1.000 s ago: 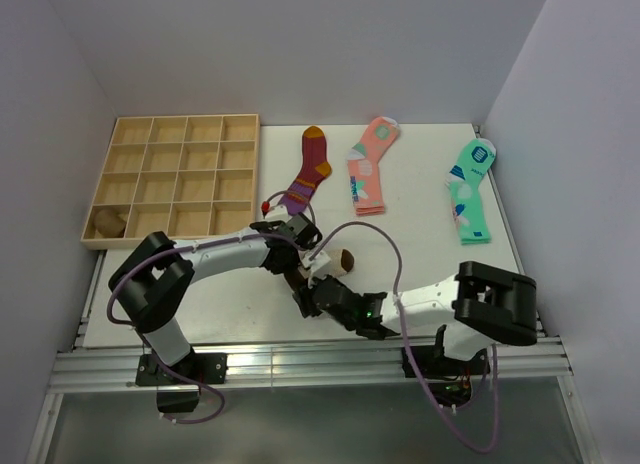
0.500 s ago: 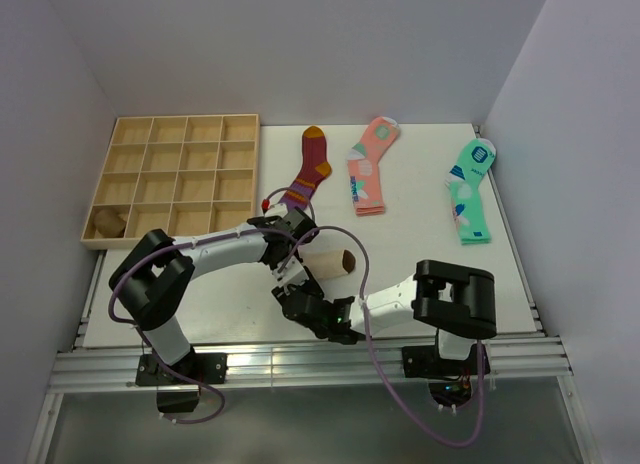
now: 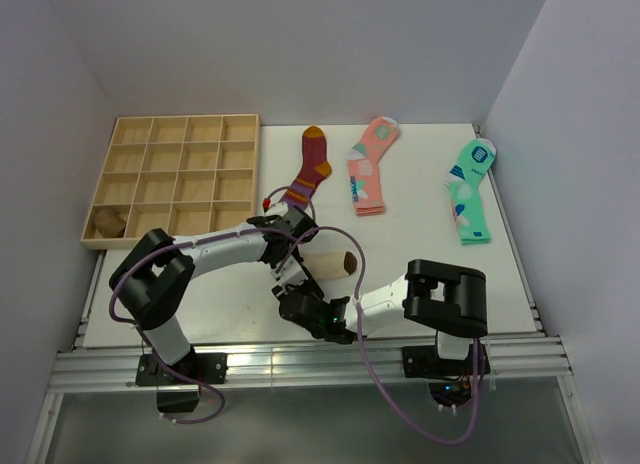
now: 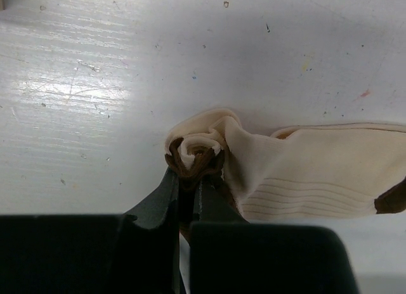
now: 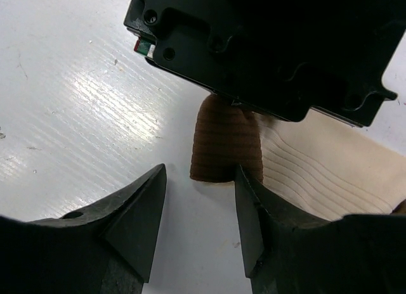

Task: Roll the socks
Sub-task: Roll the sock at the center of the board.

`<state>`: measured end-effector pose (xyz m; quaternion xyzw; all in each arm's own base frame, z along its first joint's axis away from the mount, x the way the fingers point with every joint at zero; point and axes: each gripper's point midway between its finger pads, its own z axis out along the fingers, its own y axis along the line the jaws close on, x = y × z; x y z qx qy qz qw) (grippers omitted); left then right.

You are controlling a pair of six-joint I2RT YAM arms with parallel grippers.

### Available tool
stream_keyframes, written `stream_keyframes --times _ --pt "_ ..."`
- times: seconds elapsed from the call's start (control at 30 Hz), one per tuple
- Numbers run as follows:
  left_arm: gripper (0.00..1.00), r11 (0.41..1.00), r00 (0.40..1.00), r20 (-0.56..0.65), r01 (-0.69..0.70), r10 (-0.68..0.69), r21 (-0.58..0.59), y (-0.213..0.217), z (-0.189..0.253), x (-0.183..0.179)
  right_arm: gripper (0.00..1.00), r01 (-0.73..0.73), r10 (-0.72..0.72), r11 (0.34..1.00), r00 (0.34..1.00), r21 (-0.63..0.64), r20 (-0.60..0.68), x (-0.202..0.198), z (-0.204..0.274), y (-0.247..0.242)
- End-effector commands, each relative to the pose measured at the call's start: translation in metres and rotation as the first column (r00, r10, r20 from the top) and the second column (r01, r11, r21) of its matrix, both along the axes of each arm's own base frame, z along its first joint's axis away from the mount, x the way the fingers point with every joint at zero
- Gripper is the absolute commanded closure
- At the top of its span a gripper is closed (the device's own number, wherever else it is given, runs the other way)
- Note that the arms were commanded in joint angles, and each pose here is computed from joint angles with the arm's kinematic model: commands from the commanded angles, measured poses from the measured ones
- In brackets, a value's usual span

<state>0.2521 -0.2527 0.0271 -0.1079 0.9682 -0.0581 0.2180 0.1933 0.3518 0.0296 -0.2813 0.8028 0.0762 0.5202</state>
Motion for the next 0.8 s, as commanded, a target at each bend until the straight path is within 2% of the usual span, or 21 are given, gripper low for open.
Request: stream_keyframes --times 0.0,0.5,0.77 --pt "1.0 0.998 0.992 -0.115 0.058 -0.055 0.025 0.001 -0.029 -0.029 0.46 0.056 -0.057 0.997 0.998 0.058 0.022 0.017 0.02 0.006" --pt "1.0 0.998 0.99 -0.129 0.059 -0.056 0.02 0.003 -0.031 -0.029 0.47 0.067 -0.072 0.991 0.997 0.119 0.04 0.017 0.044 0.002" --pt "1.0 0.998 0.991 -0.125 0.056 -0.054 0.01 0.003 -0.027 -0.028 0.49 0.096 -0.095 0.994 0.995 0.043 -0.021 0.02 0.004 -0.004"
